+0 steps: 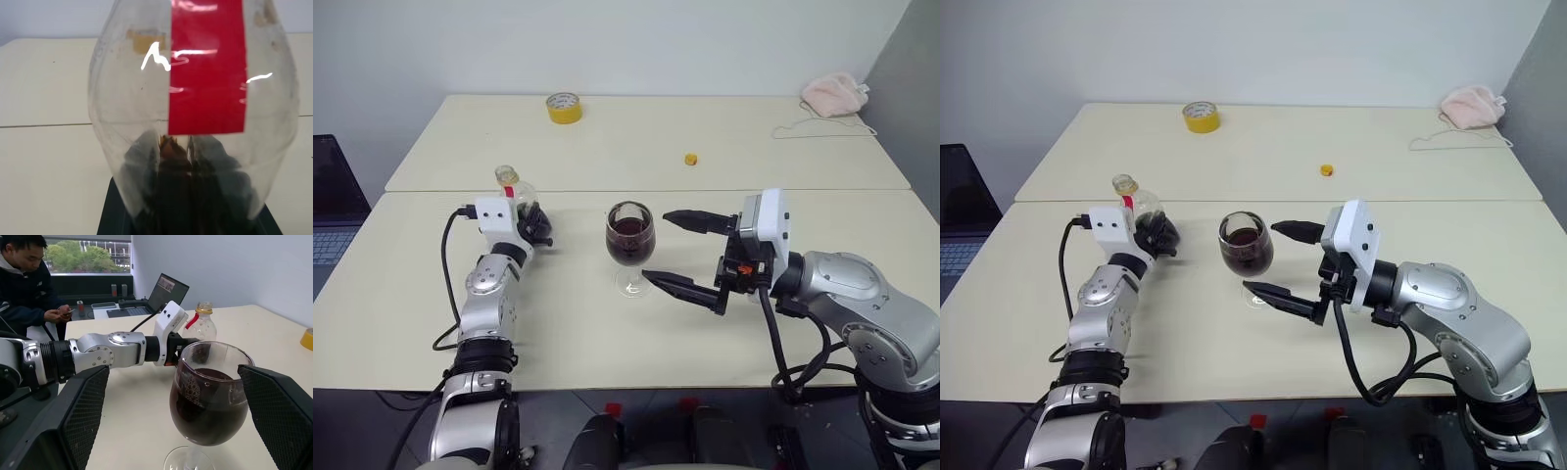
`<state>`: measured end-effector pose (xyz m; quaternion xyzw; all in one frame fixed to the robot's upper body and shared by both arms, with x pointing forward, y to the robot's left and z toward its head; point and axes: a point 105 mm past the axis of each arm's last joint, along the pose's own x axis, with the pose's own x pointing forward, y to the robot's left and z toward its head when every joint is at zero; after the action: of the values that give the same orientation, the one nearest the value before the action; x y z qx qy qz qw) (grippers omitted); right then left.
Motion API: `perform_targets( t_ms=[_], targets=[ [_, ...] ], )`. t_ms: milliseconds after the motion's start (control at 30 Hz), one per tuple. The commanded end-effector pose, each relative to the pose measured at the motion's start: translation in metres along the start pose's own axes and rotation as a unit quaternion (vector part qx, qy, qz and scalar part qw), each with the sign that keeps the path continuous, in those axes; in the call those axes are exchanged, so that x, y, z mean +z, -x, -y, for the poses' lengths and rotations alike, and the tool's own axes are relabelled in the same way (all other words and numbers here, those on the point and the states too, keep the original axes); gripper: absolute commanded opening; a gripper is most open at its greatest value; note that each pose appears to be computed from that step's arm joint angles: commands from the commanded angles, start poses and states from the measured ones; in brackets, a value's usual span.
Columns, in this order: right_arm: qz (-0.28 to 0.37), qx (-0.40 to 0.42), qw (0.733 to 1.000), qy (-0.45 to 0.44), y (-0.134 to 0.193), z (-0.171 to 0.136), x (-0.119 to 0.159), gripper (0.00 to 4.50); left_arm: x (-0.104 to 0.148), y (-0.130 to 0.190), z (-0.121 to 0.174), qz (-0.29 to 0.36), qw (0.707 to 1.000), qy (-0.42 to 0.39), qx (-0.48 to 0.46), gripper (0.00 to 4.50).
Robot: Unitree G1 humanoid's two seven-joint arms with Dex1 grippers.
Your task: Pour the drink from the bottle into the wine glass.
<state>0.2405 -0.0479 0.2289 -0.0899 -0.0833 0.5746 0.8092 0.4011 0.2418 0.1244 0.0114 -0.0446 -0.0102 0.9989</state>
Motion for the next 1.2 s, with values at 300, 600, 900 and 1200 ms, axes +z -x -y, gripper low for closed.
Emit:
perform_targets(
  t_ms=[300,600,900,1200],
  targets=[
    [0.021,0.009,0.999,0.032,0.0013,-0.0057,0.0168,4.50,0.0144,-0.0023,-0.0045,0.029,0.999,-0.013,0.009,0.74],
    [0.018,0.009,0.999,0.033,0.0014,-0.0066,0.0167,4.50,0.0102,-0.0023,-0.0029,0.026,1.000,-0.010,0.006,0.74],
    [0.017,0.010,0.999,0.033,0.0014,-0.0071,0.0168,4.50,0.0105,0.0002,-0.0033,0.031,1.000,-0.006,-0.001,3.65],
    [0.017,0.010,0.999,0.032,0.0009,-0.0074,0.0159,4.50,0.0097,0.0035,-0.0026,0.033,0.999,-0.004,-0.011,4.48]
  ],
)
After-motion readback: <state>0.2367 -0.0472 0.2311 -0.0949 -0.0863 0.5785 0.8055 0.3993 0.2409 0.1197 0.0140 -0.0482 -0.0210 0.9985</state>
